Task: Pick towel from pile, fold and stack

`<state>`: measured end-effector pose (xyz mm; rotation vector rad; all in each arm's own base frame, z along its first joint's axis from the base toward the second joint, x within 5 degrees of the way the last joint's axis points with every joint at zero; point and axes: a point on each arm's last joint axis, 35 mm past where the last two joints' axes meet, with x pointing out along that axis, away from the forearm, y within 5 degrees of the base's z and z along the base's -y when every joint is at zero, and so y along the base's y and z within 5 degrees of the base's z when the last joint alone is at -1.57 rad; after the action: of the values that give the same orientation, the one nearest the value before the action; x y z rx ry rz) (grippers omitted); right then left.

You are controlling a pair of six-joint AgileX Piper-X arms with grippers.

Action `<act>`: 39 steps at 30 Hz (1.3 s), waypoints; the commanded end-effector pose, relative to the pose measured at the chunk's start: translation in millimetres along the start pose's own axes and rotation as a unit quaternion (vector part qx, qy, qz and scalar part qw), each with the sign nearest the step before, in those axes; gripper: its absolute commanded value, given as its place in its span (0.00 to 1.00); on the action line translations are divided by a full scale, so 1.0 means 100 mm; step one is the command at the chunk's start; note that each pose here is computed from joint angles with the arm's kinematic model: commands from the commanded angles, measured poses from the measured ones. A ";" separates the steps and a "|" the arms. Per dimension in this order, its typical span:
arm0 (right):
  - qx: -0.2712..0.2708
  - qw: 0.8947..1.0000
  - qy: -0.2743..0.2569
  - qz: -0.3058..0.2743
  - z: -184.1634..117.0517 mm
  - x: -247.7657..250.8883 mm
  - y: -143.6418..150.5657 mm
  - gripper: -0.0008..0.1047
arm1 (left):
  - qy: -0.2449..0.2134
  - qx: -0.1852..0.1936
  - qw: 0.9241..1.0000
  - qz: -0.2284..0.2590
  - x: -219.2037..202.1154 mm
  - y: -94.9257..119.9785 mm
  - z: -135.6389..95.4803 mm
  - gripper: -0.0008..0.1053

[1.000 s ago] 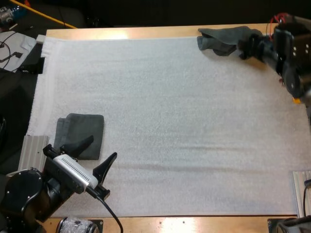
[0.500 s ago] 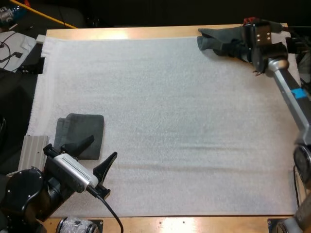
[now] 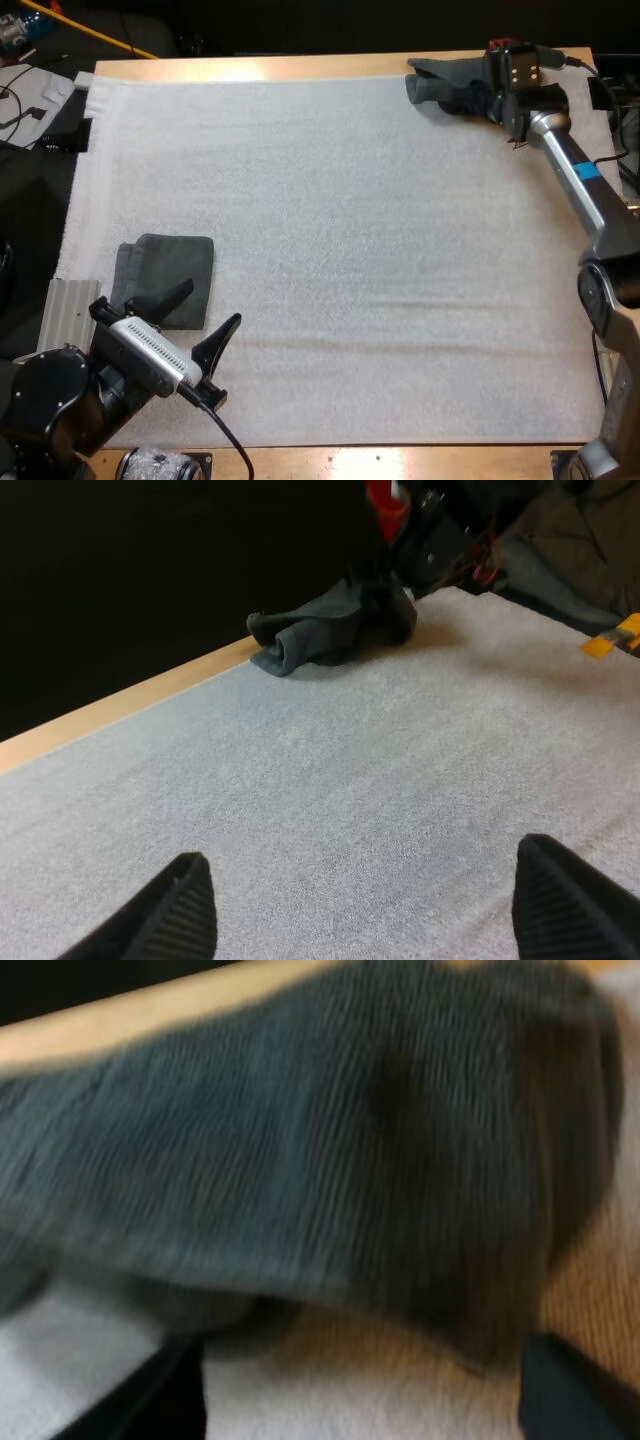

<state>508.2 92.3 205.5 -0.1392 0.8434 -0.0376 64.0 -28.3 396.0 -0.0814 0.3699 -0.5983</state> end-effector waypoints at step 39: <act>-0.183 0.976 -0.111 0.024 0.62 -2.05 0.02 0.01 | -0.009 -0.002 1.000 -0.008 0.00 -0.01 0.04 0.57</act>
<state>445.3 115.4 363.9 -0.4266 0.6568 0.1454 64.6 -28.4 395.8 -0.0816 0.3724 -0.5981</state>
